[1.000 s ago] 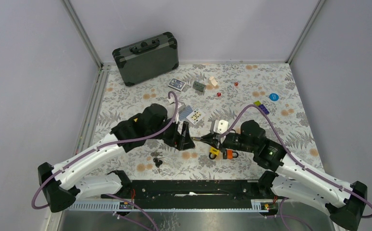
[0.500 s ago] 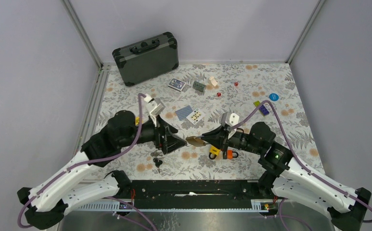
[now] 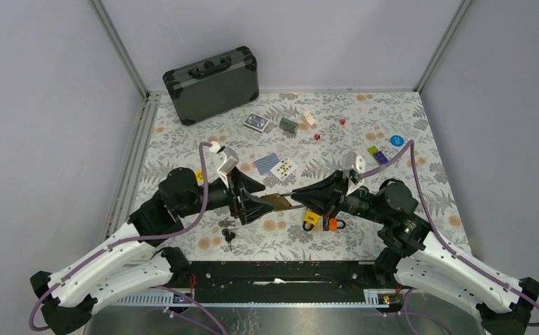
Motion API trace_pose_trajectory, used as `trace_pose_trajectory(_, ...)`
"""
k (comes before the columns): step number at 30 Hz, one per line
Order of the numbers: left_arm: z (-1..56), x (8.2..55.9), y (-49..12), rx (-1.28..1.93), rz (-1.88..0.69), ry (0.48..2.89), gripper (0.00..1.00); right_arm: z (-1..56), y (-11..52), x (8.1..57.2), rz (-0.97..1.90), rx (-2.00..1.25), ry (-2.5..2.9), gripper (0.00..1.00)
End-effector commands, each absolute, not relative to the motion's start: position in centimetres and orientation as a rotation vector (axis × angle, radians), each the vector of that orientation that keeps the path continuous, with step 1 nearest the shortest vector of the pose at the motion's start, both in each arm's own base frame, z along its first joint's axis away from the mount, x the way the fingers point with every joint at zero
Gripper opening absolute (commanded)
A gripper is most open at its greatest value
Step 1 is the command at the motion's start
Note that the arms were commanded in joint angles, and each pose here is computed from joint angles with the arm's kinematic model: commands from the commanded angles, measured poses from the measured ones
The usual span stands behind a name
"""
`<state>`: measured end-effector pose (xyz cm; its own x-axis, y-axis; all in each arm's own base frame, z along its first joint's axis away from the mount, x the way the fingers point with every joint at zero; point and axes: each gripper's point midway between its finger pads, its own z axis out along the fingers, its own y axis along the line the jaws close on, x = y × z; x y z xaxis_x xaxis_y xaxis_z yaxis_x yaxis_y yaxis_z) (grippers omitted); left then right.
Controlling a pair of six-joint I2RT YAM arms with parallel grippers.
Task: Lock with the key
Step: Lock the lock.
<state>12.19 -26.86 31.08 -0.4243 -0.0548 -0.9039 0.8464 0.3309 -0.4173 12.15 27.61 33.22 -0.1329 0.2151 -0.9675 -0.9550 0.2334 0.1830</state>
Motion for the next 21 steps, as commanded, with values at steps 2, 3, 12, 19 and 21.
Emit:
trace_pose_trajectory(2,34.8,11.2,-28.4,0.770,-1.364,1.479,0.77,42.4,25.6,9.6,1.358,-0.672,0.956,0.00)
trace_pose_trajectory(3,35.1,11.0,-28.7,0.782,-1.385,1.463,0.76,42.7,25.4,9.4,1.371,-0.666,0.946,0.00)
trace_pose_trajectory(12,35.7,9.1,-30.3,0.884,-1.549,1.427,0.47,43.5,24.8,9.2,1.411,-0.601,0.915,0.00)
trace_pose_trajectory(19,35.9,8.3,-30.3,0.909,-1.597,1.435,0.03,42.4,25.1,9.8,1.390,-0.598,0.949,0.00)
trace_pose_trajectory(21,36.1,8.1,-30.2,0.909,-1.598,1.428,0.00,41.7,25.2,10.2,1.360,-0.605,0.981,0.00)
